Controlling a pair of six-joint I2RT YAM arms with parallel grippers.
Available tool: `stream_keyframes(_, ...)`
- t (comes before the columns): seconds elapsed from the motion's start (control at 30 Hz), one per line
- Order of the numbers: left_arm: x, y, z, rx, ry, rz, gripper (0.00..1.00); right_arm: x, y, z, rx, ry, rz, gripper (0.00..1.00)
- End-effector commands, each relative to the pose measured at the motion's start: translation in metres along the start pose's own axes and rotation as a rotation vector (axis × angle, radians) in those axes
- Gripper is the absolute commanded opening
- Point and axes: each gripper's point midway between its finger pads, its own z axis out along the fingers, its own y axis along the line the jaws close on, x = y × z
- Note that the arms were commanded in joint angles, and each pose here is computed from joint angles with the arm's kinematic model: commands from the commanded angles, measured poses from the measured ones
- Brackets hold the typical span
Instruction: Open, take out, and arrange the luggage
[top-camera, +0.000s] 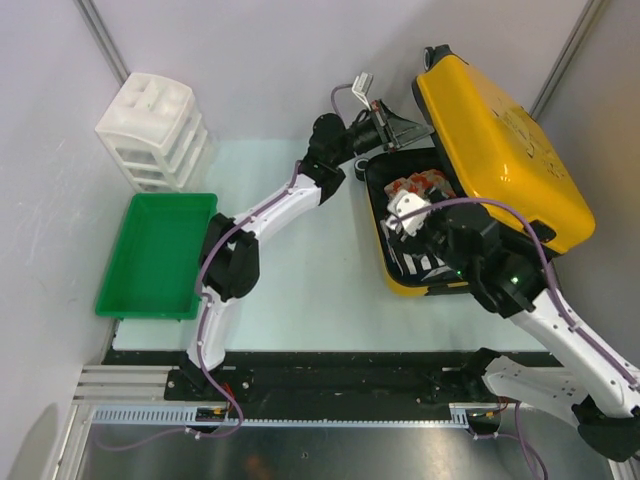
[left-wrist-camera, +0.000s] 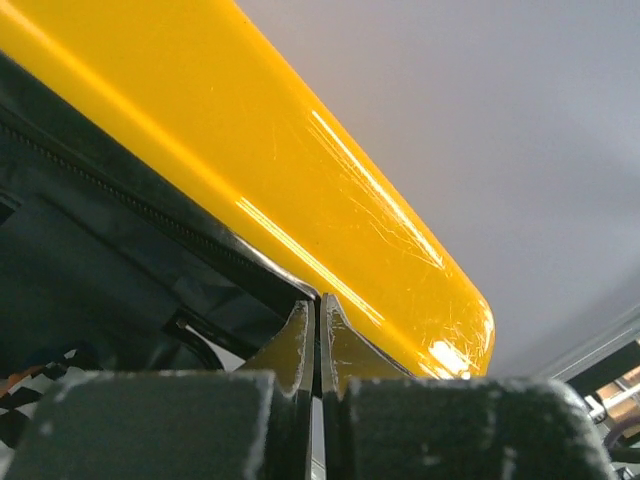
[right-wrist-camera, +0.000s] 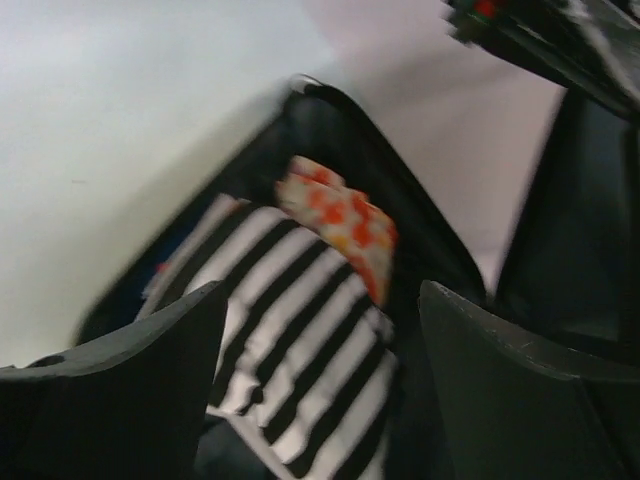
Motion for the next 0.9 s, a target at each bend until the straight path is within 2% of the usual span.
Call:
stream_keyframes(0.0, -0.033, -0.074, 0.005, 0.152, -0.091, 0.21, 0.0, 0.005, -0.096, -0.02, 0.48, 0.082, 0.014, 0.86)
stream_keyframes(0.1, -0.035, -0.075, 0.003, 0.138, -0.079, 0.243, 0.0, 0.013, -0.125, -0.033, 0.598, 0.097, 0.042, 0.89)
stream_keyframes(0.13, -0.035, -0.076, 0.002, 0.136, -0.074, 0.251, 0.05, 0.024, -0.141, -0.043, 0.658, 0.122, 0.055, 0.89)
stream_keyframes(0.2, -0.037, -0.076, -0.003, 0.129, -0.067, 0.267, 0.32, 0.028, -0.16, -0.055, 0.718, 0.106, 0.072, 0.9)
stream_keyframes(0.27, -0.041, -0.075, -0.008, 0.111, -0.073, 0.273, 0.62, 0.038, -0.181, -0.073, 0.795, 0.111, 0.085, 0.91)
stream_keyframes(0.33, -0.051, -0.067, -0.019, 0.076, -0.086, 0.271, 0.82, 0.042, -0.194, -0.084, 0.842, 0.104, 0.094, 0.92)
stream_keyframes(0.4, -0.06, -0.045, -0.034, 0.01, -0.097, 0.249, 0.88, 0.052, -0.21, -0.097, 0.897, 0.115, 0.102, 0.92)
stream_keyframes(0.43, -0.065, -0.049, -0.042, -0.005, -0.108, 0.253, 0.93, 0.054, -0.215, -0.103, 0.921, 0.108, 0.106, 0.92)
stream_keyframes(0.5, -0.055, -0.01, -0.066, -0.109, -0.084, 0.207, 0.99, 0.06, -0.226, -0.115, 0.958, 0.105, 0.117, 0.93)
stream_keyframes(0.53, -0.054, -0.009, -0.076, -0.129, -0.082, 0.206, 1.0, 0.06, -0.229, -0.119, 0.972, 0.097, 0.115, 0.93)
stream_keyframes(0.57, -0.039, 0.019, -0.091, -0.198, -0.051, 0.202, 1.0, 0.064, -0.233, -0.124, 0.989, 0.105, 0.115, 0.93)
stream_keyframes(0.63, -0.026, 0.047, -0.113, -0.313, 0.0, 0.188, 1.0, 0.066, -0.239, -0.134, 1.023, 0.104, 0.118, 0.93)
stream_keyframes(0.67, -0.017, 0.057, -0.126, -0.359, 0.035, 0.245, 1.0, 0.065, -0.24, -0.137, 1.027, 0.096, 0.116, 0.94)
stream_keyframes(0.7, -0.004, 0.074, -0.14, -0.442, 0.083, 0.219, 1.0, 0.068, -0.244, -0.146, 1.053, 0.104, 0.114, 0.94)
stream_keyframes(0.77, -0.001, 0.091, -0.157, -0.556, 0.104, 0.269, 1.0, 0.069, -0.246, -0.152, 1.063, 0.105, 0.11, 0.95)
stream_keyframes(0.8, 0.012, 0.109, -0.173, -0.675, 0.148, 0.22, 1.0, 0.074, -0.249, -0.159, 1.084, 0.121, 0.109, 0.95)
stream_keyframes(0.87, 0.017, 0.124, -0.191, -0.783, 0.181, 0.219, 1.0, 0.073, -0.25, -0.165, 1.091, 0.109, 0.108, 0.95)
